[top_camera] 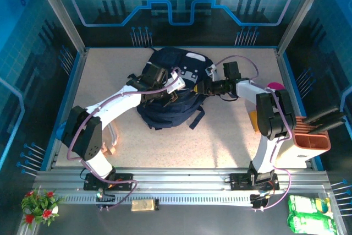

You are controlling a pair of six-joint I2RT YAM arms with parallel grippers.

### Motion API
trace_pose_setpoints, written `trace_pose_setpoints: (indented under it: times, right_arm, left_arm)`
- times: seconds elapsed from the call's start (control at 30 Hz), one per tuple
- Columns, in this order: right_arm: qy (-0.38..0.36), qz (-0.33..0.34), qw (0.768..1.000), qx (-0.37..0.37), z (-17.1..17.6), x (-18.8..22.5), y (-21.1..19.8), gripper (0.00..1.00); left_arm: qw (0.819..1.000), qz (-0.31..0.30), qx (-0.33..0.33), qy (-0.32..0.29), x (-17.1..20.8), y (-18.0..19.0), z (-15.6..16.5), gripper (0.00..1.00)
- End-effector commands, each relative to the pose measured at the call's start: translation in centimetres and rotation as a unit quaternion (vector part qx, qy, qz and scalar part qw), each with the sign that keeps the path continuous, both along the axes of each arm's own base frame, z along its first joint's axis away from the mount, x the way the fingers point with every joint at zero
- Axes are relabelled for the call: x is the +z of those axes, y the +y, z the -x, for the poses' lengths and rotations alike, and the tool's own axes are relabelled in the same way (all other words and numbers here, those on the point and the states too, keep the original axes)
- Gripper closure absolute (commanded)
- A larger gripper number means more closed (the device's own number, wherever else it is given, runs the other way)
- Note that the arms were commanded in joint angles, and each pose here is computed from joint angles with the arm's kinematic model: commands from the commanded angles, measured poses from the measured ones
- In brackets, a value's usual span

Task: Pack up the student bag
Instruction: Unzip the student bag at the top-center of the table.

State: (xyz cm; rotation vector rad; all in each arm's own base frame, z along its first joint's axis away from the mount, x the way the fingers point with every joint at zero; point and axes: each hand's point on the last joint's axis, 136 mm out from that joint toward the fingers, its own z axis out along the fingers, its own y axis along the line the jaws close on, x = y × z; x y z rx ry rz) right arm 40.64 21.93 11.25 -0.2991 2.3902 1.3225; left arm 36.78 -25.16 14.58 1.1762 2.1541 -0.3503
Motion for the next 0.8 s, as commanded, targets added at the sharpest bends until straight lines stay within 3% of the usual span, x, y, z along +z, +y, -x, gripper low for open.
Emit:
trace_pose_setpoints:
  times: [0.0, 0.33, 0.53, 0.77]
  right_arm:
    - [0.005, -0.006, 1.000, 0.023, 1.1, 0.4, 1.0, 0.70]
    - [-0.021, -0.005, 0.999, 0.025, 0.9, 2.0, 1.6, 0.96]
    - [-0.065, -0.020, 0.997, 0.025, 2.5, 4.6, 1.9, 0.99]
    - [-0.113, -0.033, 0.993, 0.031, 4.8, 6.6, 3.3, 0.99]
  left_arm:
    - [0.999, 0.040, -0.005, -0.023, 2.5, -0.9, -0.5, 0.90]
    - [0.999, 0.045, 0.007, -0.014, 2.4, -1.0, -0.8, 0.90]
    - [0.998, 0.050, 0.042, 0.021, 1.8, -1.4, -2.1, 0.91]
    - [0.990, 0.111, 0.055, 0.067, 2.7, -3.9, -3.5, 0.91]
